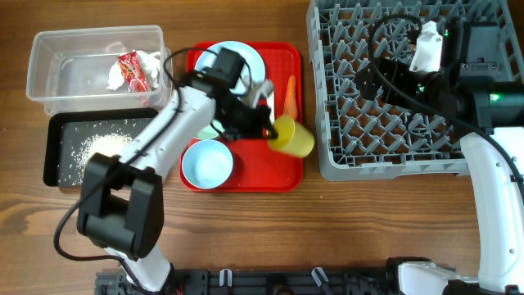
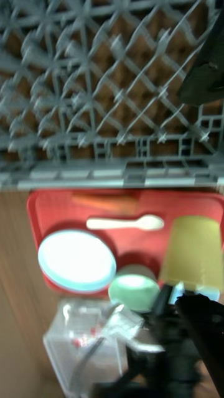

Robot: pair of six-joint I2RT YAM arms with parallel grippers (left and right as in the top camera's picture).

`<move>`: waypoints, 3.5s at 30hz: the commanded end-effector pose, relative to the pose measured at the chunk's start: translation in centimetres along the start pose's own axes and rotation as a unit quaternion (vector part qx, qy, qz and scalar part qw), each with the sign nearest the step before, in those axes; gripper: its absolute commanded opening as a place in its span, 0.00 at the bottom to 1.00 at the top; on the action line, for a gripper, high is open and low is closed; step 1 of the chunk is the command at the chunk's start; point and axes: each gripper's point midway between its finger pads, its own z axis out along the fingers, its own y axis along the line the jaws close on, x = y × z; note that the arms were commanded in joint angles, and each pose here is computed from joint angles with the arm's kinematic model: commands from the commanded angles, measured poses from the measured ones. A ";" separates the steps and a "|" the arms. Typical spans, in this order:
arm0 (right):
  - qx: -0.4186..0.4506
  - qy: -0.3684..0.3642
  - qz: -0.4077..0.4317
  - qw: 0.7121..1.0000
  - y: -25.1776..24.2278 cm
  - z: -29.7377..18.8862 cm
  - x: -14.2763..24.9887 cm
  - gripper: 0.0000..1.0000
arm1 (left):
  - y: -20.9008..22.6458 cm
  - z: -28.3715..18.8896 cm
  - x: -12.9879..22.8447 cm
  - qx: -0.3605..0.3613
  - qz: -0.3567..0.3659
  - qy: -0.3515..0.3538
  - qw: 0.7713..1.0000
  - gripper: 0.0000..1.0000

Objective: Sort waste into correct bins and load items into the dishwasher rack
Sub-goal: 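Grasp the yellow cup with the left gripper and lift it, then move the yellow cup right and grasp it with the right gripper, then lower the yellow cup into the rack with the right gripper and release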

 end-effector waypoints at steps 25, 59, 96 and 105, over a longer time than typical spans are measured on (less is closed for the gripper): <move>-0.409 -0.020 -0.284 0.867 15.7 0.2 1.4 0.91 | -13.7 -13.1 -5.6 0.353 0.152 -0.055 0.922 0.04; -0.093 -0.040 -0.104 0.989 -0.4 -0.9 -2.6 0.59 | -13.7 -12.9 -5.7 0.346 0.226 -0.085 0.907 0.56; 0.267 0.303 0.058 0.913 -11.6 5.9 10.3 0.90 | 7.5 -5.3 -6.3 -0.323 -0.037 -0.188 0.927 0.66; 0.201 0.263 0.061 0.942 -9.1 7.1 7.8 0.97 | 4.7 -3.4 -7.5 -0.329 0.044 -0.201 0.921 0.84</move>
